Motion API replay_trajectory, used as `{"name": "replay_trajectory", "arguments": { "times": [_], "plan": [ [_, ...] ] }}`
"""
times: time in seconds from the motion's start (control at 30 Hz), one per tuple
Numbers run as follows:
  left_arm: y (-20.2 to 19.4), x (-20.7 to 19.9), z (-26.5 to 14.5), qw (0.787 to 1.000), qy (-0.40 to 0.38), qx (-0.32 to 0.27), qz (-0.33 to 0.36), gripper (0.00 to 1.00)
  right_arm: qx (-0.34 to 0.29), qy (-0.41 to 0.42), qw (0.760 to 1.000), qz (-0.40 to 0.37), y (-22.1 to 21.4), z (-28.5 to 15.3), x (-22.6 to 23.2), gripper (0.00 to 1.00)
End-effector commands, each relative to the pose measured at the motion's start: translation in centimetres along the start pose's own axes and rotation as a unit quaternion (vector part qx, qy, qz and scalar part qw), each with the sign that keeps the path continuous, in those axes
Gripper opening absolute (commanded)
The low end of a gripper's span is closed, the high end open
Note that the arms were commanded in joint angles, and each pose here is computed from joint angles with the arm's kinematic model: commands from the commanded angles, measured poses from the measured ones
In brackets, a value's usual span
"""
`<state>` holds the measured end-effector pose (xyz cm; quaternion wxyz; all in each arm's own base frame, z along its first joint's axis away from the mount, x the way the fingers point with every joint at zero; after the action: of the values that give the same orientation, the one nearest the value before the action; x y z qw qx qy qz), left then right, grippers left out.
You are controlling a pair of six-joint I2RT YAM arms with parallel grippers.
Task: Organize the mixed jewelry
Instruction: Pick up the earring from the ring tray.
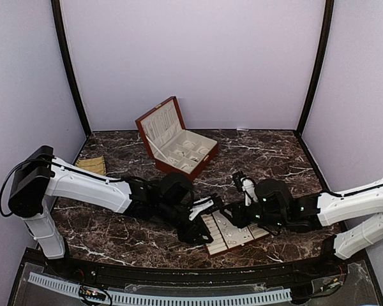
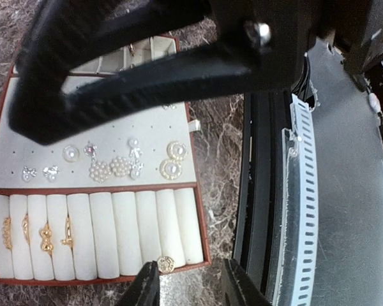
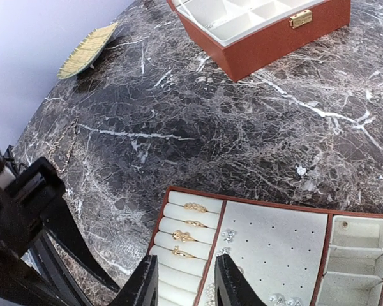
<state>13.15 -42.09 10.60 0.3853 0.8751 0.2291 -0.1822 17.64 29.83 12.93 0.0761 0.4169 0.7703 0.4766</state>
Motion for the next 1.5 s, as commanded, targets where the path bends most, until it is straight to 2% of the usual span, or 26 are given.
{"name": "replay_trajectory", "arguments": {
  "times": [0.0, 0.1, 0.33, 1.03, 1.23, 1.47],
  "plan": [
    [-0.9, 0.5, 1.1, 0.998, 0.036, 0.032, 0.03, 0.35, -0.041, -0.004, 0.999, 0.013, 1.4, -0.4, 0.0, 0.33],
    [-1.4, 1.2, 1.8, 0.997, 0.052, 0.045, 0.03, 0.3, -0.047, 0.002, 0.999, 0.015, 1.5, -0.3, 0.2, 0.34],
    [-1.9, 2.3, 2.2, 0.995, 0.082, 0.052, 0.026, 0.29, -0.056, 0.015, 0.998, 0.023, 1.6, -0.3, 0.5, 0.34],
    [-1.2, 1.3, 3.0, 0.998, 0.041, 0.036, 0.009, 0.29, -0.038, 0.022, 0.999, 0.029, 0.5, 0.7, 0.6, 0.34],
    [-1.3, 1.5, 3.2, 0.998, 0.042, 0.037, 0.002, 0.23, -0.034, 0.022, 0.999, 0.031, 0.3, 0.7, 0.6, 0.34],
    [-1.3, 1.3, 3.2, 0.999, 0.037, 0.035, -0.003, 0.11, -0.03, 0.022, 0.999, 0.032, 0.0, 0.9, 0.5, 0.33]
  ]
}}
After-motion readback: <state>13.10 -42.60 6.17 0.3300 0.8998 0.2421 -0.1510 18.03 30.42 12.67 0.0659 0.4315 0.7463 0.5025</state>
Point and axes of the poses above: each gripper's point midway between its finger pads, its own z axis out along the fingers, its own x axis along the line the jaws close on, y = z × x, the point moved 2 cm from there along -z, back along the fingers, and after that the axes turned 8 degrees about -z, right-handed, at the moved point
